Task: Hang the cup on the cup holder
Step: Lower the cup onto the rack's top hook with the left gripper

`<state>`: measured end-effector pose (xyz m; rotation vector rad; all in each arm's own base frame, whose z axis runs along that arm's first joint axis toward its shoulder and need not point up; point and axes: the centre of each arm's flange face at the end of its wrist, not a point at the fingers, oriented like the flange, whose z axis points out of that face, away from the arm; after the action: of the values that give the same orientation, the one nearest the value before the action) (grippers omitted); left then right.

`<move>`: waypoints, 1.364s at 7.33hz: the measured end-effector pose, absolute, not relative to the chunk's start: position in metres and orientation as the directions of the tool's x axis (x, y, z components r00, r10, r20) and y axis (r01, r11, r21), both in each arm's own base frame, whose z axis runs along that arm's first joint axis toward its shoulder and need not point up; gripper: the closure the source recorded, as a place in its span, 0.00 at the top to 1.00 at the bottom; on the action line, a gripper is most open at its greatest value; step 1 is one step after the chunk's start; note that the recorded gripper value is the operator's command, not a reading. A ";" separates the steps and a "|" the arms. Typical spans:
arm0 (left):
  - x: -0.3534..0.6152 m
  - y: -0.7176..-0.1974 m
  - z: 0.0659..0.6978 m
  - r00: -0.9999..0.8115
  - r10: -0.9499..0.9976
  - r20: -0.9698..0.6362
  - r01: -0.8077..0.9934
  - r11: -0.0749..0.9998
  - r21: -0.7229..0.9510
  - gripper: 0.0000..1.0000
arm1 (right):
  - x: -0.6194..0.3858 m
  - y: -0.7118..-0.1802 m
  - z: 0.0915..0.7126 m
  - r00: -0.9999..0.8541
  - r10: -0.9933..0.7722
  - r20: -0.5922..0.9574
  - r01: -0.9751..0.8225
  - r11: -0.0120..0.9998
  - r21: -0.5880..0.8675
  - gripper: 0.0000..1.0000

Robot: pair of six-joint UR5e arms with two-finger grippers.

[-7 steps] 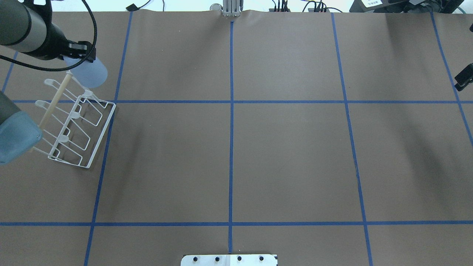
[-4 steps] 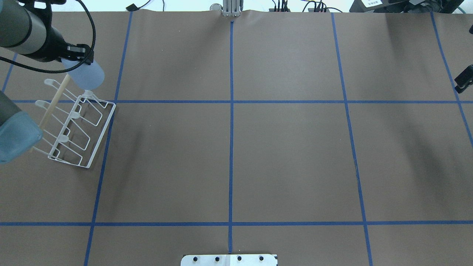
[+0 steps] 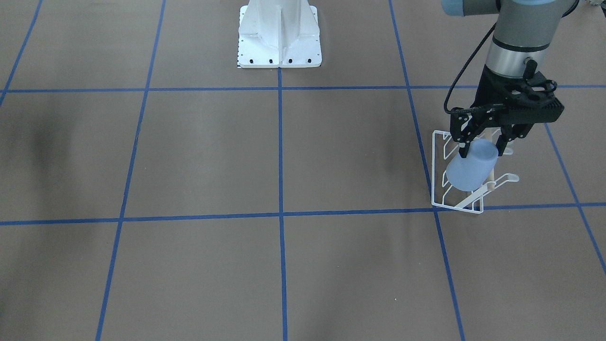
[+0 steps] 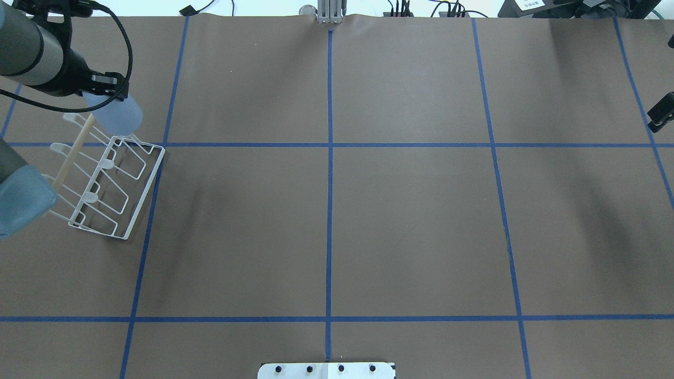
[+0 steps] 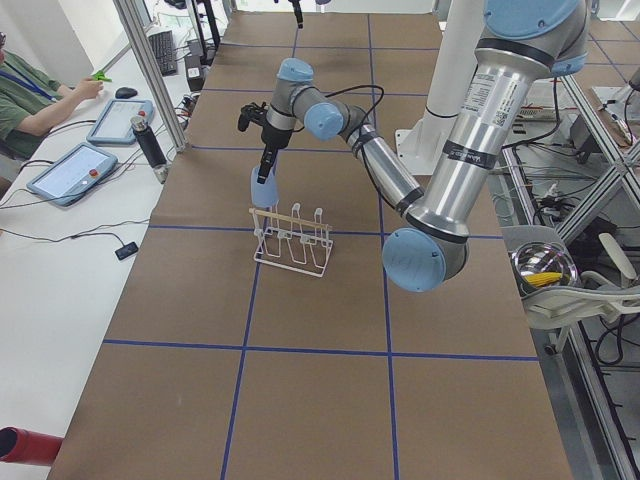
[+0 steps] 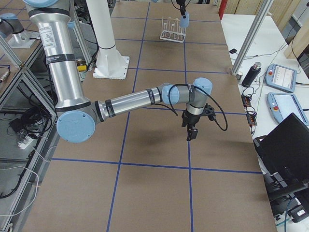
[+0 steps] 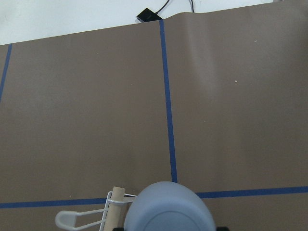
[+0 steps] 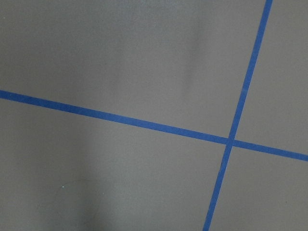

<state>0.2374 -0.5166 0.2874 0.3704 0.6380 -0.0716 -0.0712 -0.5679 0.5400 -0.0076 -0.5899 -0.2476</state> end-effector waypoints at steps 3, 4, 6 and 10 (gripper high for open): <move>0.248 -0.510 0.293 0.803 0.062 -0.593 0.154 0.940 0.306 0.00 | -0.071 -0.568 0.541 0.803 -0.232 0.549 0.236 0.970 0.064 1.00; 0.251 -0.509 0.294 0.803 0.065 -0.593 0.149 0.941 0.304 0.00 | -0.071 -0.568 0.541 0.803 -0.232 0.549 0.236 0.970 0.064 1.00; 0.257 -0.510 0.301 0.807 0.062 -0.587 0.139 0.946 0.292 0.25 | -0.071 -0.568 0.541 0.801 -0.232 0.552 0.236 0.970 0.064 1.00; 0.271 -0.521 0.329 0.829 0.035 -0.557 0.124 0.961 0.245 0.98 | -0.071 -0.565 0.542 0.795 -0.231 0.561 0.235 0.970 0.067 1.00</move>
<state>0.2714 -0.5214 0.3292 0.2786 0.5928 -0.0476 -0.0712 -0.5646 0.5423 -0.0056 -0.6021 -0.2503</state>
